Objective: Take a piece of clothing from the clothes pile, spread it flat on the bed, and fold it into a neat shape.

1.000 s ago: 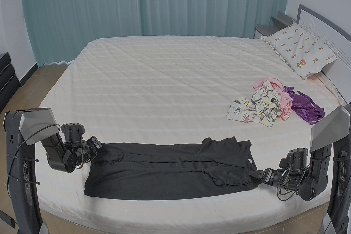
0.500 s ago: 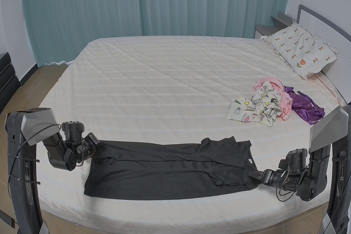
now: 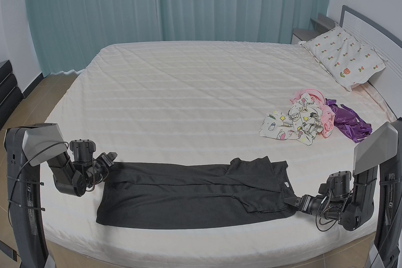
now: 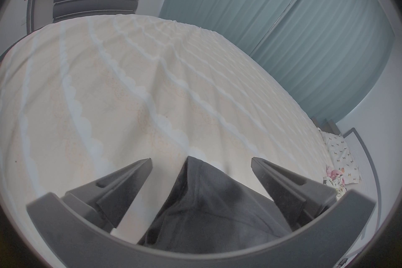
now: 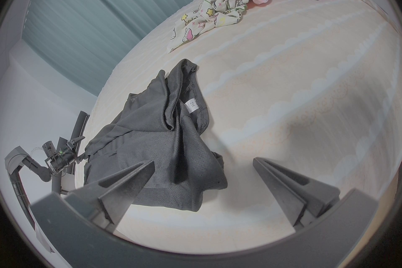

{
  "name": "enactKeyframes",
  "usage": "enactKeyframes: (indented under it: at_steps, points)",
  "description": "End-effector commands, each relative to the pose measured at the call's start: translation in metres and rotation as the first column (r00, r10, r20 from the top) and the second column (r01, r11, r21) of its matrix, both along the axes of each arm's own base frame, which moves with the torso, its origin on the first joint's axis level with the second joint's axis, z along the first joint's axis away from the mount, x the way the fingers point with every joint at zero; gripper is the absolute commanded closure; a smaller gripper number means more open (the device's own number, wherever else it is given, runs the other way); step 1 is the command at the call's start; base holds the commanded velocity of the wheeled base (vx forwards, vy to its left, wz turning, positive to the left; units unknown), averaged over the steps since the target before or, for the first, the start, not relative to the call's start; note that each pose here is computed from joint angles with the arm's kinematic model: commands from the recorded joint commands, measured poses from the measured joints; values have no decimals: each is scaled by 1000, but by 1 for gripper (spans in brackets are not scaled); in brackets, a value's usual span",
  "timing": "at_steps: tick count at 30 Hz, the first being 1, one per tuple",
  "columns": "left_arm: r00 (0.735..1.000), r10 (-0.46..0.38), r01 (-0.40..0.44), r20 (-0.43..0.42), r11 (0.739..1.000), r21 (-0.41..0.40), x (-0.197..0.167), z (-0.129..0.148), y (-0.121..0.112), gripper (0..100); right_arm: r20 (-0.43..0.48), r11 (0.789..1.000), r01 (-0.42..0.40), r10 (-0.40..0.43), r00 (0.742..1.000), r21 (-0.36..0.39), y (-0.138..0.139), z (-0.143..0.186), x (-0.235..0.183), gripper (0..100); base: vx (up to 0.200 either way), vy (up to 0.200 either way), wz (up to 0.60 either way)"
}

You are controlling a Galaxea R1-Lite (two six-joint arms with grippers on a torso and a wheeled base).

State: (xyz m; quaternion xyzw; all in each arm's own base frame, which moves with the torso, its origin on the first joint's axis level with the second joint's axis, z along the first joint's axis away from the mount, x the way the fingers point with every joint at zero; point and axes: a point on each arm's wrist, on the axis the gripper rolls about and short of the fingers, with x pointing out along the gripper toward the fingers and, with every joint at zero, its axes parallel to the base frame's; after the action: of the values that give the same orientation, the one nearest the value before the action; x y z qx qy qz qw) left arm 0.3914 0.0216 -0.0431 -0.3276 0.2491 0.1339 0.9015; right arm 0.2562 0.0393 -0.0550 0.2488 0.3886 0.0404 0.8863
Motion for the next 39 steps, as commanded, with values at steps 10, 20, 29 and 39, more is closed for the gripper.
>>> enactKeyframes:
  at_steps: [10, 20, 29, 39]
  points:
    - [986, -157, 160, -51, 985, 66, -41, 16, -13, 0, 14, 1000, 1, -1, 1000, 0, 0, 2, 1, 0, 0, 0, 0]
    - [979, -189, 195, -79, 978, 76, -46, 10, -24, 0, 83, 1000, 10, -11, 997, 7, -2, 11, 4, 0, 0, 0, 0]
    - [972, -184, 199, -144, 976, 94, -64, 5, -23, 100, 90, 1000, 15, -15, 996, 8, -3, 13, 4, 0, 0, 0, 0]
    - [969, -203, 223, -139, 964, 146, -73, 7, -18, 100, 213, 999, 26, -32, 976, 30, -4, 38, 19, 0, 0, 0, 0]
